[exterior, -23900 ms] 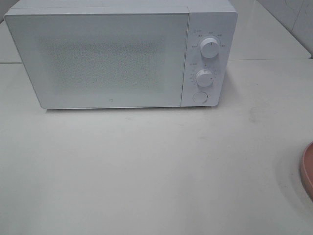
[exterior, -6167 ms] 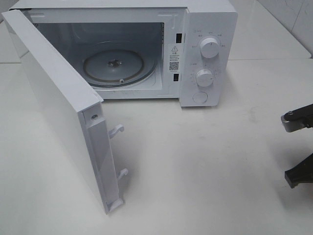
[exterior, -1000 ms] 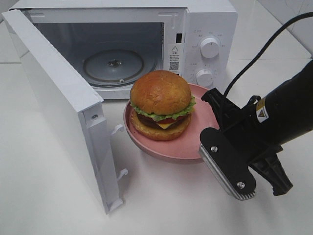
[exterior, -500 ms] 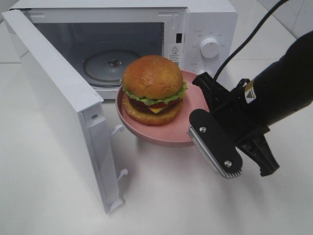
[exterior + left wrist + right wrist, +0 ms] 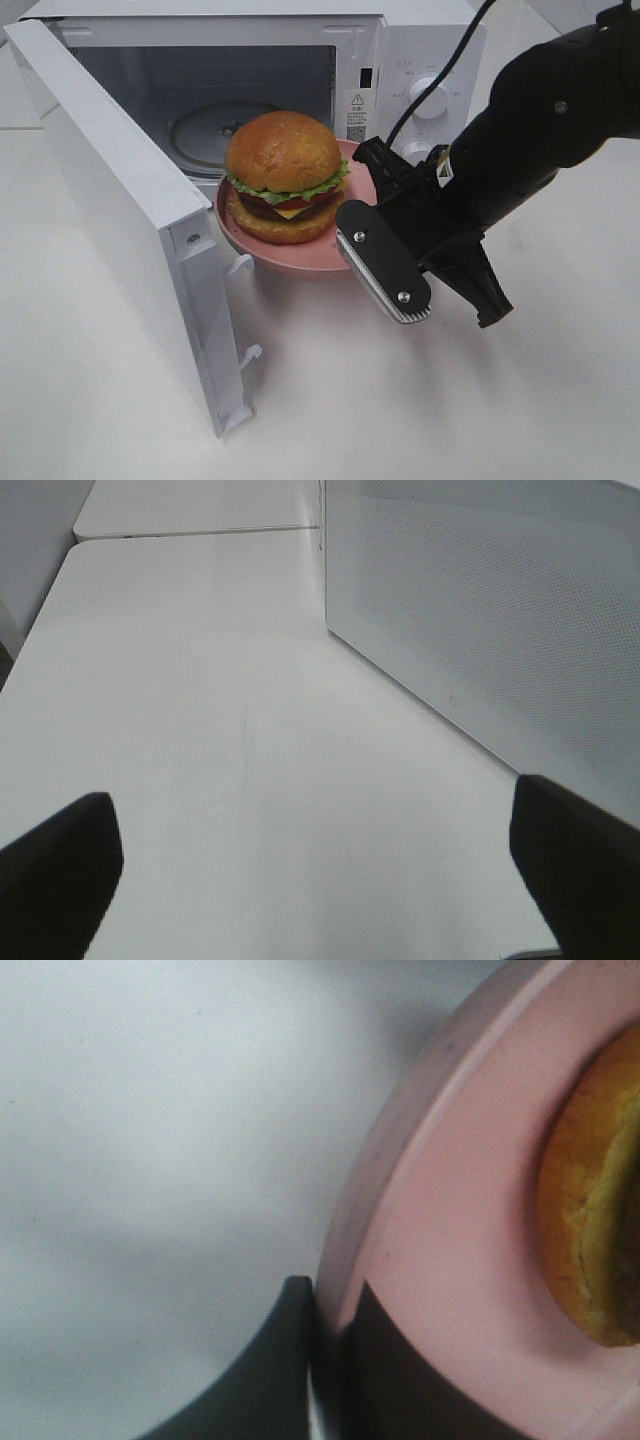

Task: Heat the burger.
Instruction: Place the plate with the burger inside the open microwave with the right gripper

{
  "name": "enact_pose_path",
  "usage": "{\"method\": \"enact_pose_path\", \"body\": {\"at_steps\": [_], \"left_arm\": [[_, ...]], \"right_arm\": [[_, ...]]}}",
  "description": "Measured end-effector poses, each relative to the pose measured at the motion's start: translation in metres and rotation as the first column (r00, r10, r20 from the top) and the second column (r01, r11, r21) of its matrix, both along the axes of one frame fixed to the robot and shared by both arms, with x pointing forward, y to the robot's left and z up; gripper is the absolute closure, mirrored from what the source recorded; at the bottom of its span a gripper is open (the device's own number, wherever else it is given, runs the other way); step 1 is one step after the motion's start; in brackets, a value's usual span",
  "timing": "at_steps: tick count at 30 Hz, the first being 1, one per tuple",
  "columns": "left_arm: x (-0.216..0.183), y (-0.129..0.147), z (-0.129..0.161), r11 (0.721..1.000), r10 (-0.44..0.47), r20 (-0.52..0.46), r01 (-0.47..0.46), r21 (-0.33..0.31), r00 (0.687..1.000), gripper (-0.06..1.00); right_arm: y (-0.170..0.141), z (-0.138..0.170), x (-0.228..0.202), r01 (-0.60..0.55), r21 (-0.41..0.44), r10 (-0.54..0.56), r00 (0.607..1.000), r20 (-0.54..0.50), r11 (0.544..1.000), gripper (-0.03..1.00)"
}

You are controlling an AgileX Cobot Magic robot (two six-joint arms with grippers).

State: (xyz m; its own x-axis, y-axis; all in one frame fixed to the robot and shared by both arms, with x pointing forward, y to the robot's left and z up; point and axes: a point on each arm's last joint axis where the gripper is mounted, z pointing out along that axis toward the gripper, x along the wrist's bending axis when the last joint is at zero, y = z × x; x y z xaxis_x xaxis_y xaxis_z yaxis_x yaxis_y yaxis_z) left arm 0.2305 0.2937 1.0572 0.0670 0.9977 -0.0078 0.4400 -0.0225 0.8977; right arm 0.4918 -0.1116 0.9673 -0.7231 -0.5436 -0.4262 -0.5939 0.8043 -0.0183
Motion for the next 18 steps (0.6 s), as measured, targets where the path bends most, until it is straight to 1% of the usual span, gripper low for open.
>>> {"method": "enact_pose_path", "body": {"at_steps": [8,18], "left_arm": [[0.0,0.0,0.0,1.0,0.0,0.0,0.0,0.0,1.0,-0.03],[0.0,0.0,0.0,1.0,0.0,0.0,0.0,0.0,1.0,-0.03]], "right_arm": [[0.018,-0.002,0.015,-0.001,0.001,0.0,1.0,0.017,1.0,0.93],[0.032,-0.006,0.032,-0.002,-0.001,0.002,1.0,0.015,1.0,0.93]]}}
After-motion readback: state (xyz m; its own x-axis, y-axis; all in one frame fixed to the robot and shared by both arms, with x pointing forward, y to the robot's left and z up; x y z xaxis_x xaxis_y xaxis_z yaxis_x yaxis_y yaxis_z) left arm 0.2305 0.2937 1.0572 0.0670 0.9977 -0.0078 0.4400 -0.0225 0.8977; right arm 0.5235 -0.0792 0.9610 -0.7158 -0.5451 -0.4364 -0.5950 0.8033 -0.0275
